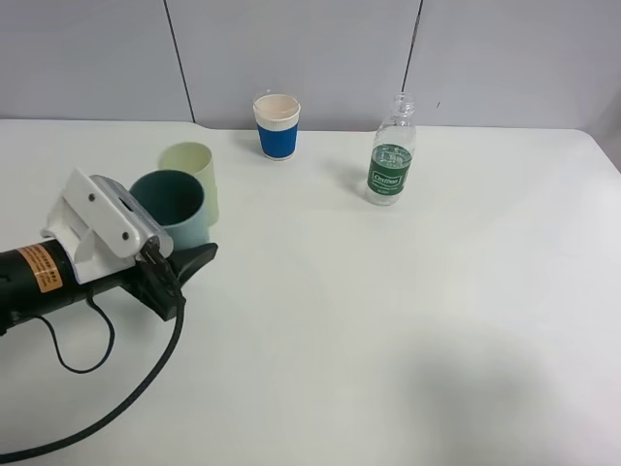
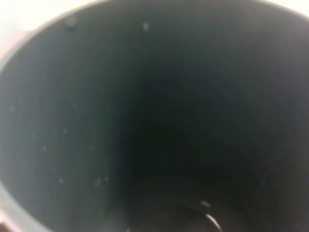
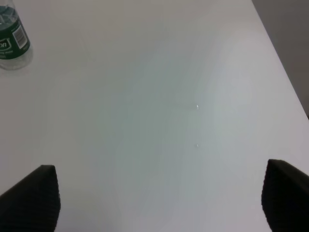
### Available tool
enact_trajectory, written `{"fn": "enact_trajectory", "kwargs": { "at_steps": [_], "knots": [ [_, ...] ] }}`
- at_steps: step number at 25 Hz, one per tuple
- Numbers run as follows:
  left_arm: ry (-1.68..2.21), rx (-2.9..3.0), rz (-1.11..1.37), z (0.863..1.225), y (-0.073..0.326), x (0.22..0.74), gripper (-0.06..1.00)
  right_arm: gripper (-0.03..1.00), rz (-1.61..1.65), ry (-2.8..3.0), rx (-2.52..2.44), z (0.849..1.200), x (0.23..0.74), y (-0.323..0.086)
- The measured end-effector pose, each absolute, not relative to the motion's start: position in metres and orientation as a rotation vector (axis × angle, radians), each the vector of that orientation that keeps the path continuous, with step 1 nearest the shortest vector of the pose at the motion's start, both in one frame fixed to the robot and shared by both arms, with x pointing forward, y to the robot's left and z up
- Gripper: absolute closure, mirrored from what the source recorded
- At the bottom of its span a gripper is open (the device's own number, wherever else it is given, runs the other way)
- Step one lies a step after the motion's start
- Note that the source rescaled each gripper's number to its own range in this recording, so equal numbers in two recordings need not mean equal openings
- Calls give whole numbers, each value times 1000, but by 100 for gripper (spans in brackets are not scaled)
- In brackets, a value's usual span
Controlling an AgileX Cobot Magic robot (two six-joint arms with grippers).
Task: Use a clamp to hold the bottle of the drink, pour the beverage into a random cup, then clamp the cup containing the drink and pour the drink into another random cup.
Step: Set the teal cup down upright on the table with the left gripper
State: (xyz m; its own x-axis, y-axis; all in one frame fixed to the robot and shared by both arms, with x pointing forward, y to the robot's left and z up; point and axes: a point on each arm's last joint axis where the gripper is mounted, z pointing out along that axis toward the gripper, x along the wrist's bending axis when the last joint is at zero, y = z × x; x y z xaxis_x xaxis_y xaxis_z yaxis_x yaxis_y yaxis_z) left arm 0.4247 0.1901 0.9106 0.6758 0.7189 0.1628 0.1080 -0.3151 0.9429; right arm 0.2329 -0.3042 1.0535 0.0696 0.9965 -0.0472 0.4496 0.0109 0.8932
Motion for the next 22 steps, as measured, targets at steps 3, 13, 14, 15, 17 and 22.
{"fn": "enact_trajectory", "kwargs": {
  "at_steps": [3,13,14,15,17,22],
  "knots": [
    [640,1795,662,900,186,425,94,30,870,1492,1554,1054,233,-304],
    [595,1920,564,866,179,427,94,30,870,1492,1554,1054,233,-304],
    [589,1918,565,866,178,428,94,30,870,1492,1554,1054,233,-304],
    [583,1915,569,866,177,430,94,30,870,1492,1554,1054,233,-304],
    [570,1906,573,867,174,434,94,30,870,1492,1554,1054,233,-304],
    [518,1876,588,872,167,444,94,30,870,1492,1554,1054,233,-304]
  ]
}}
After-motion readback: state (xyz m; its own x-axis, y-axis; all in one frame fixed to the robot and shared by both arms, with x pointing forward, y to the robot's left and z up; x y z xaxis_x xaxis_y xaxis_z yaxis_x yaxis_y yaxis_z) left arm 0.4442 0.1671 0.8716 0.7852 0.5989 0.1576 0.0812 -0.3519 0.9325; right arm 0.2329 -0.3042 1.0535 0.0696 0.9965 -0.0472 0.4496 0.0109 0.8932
